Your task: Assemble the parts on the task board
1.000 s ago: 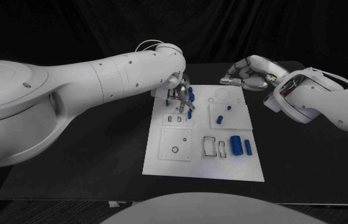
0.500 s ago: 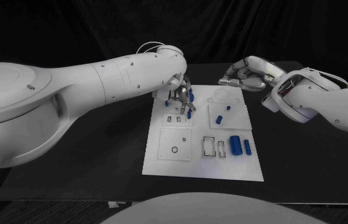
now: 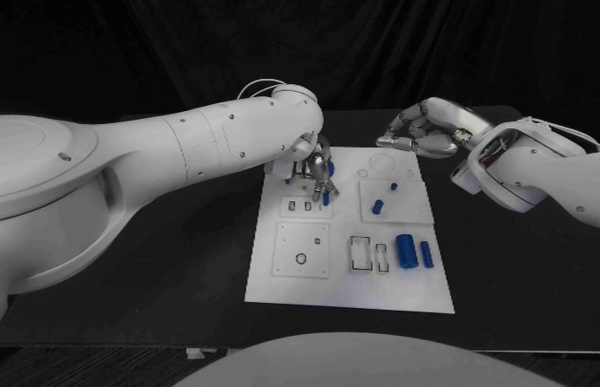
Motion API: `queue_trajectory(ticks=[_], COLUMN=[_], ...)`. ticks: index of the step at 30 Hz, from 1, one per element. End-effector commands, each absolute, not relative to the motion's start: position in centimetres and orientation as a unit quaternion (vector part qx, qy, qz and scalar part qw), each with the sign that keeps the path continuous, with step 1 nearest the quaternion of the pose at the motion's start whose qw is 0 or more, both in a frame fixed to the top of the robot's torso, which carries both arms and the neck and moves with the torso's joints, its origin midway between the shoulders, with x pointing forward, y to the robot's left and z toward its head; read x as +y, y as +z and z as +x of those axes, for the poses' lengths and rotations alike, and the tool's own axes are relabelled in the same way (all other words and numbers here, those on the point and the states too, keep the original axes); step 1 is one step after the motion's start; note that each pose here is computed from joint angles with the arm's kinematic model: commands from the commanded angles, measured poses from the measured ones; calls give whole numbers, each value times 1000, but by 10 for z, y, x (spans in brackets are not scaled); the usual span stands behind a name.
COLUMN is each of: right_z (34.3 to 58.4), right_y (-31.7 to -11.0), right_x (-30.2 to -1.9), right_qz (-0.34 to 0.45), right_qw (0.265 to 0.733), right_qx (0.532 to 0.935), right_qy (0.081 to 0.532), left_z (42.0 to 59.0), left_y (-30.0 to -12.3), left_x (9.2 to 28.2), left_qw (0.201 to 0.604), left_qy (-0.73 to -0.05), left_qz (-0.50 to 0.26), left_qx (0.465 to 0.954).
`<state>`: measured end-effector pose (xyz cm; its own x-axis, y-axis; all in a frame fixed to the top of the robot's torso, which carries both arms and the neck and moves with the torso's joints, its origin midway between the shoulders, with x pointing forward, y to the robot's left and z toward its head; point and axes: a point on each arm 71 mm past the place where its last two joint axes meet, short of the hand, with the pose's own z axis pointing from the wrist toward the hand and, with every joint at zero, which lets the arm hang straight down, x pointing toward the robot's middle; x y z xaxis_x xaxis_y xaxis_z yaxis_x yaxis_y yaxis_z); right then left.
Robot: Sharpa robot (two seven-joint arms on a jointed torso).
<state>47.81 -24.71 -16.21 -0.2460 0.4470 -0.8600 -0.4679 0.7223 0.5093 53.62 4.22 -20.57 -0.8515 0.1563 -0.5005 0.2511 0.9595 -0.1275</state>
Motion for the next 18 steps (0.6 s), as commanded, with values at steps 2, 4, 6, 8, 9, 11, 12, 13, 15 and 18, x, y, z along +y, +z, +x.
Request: queue_trajectory(ticks=[2,4,6,8,9,11,12,13,15,18], right_z=[478,478,478,478,478,479,479,479,479,479], right_y=[-164,-165,-165,-166,-166,-166,-166,-167,-167,-167], right_x=[-248,-248,-248,-248,-248,-248,-248,-248,-248,-248], right_qz=[-3,-3,-2,-2,-2,-1,-1,-1,-1,-1], right_qw=[611,611,611,610,610,610,610,610,610,609], right_qx=[701,702,702,703,703,703,703,703,704,704], right_qy=[367,367,366,366,366,366,365,365,365,365], left_z=[535,534,534,534,534,534,534,534,534,534], left_y=[-208,-209,-209,-210,-210,-210,-210,-210,-210,-210], left_x=[39,39,38,38,38,38,37,37,37,37], left_qw=[246,246,246,246,246,246,246,245,245,247], left_qy=[-108,-109,-110,-111,-111,-112,-112,-112,-112,-113], left_qz=[107,106,106,106,106,106,106,106,106,105], left_qx=[957,957,957,957,957,957,957,957,957,957])
